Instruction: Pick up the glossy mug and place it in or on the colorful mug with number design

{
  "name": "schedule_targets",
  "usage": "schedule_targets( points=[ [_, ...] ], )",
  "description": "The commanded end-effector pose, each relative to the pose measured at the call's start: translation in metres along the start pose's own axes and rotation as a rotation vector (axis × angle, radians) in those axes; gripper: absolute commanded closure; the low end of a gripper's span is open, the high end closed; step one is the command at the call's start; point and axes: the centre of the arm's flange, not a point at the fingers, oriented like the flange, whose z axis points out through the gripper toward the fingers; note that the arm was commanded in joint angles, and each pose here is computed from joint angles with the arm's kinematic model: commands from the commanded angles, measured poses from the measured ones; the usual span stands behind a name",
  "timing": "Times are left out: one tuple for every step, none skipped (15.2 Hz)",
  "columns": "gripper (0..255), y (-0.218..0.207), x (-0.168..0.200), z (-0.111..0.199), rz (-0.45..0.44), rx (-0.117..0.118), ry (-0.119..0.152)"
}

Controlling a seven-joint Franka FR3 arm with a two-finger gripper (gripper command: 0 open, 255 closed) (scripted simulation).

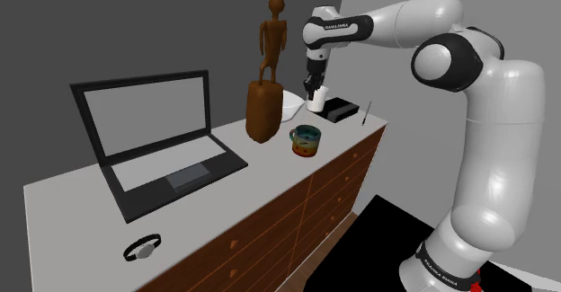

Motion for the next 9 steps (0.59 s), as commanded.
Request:
schedule_targets(
  points=[
    [255, 0.0, 0.0, -0.009, 0.0, 0.0, 0.0],
    [255, 0.001, 0.0, -0.014, 0.0, 0.0, 0.0],
    [255, 0.001, 0.0, -0.02, 0.0, 0.0, 0.0],
    [255, 0.001, -0.001, -0.025, 0.0, 0.0, 0.0],
    [255, 0.001, -0.001, -0.03, 0.0, 0.0, 0.0],
    [255, 0.002, -0.001, -0.035, 0.0, 0.0, 0.0],
    [255, 0.002, -0.001, -0.038, 0.0, 0.0, 0.0],
    [255, -0.01, -0.006, -0.04, 0.0, 0.0, 0.0],
    [255, -0.022, -0.011, -0.043, 0.0, 0.0, 0.0]
  ],
)
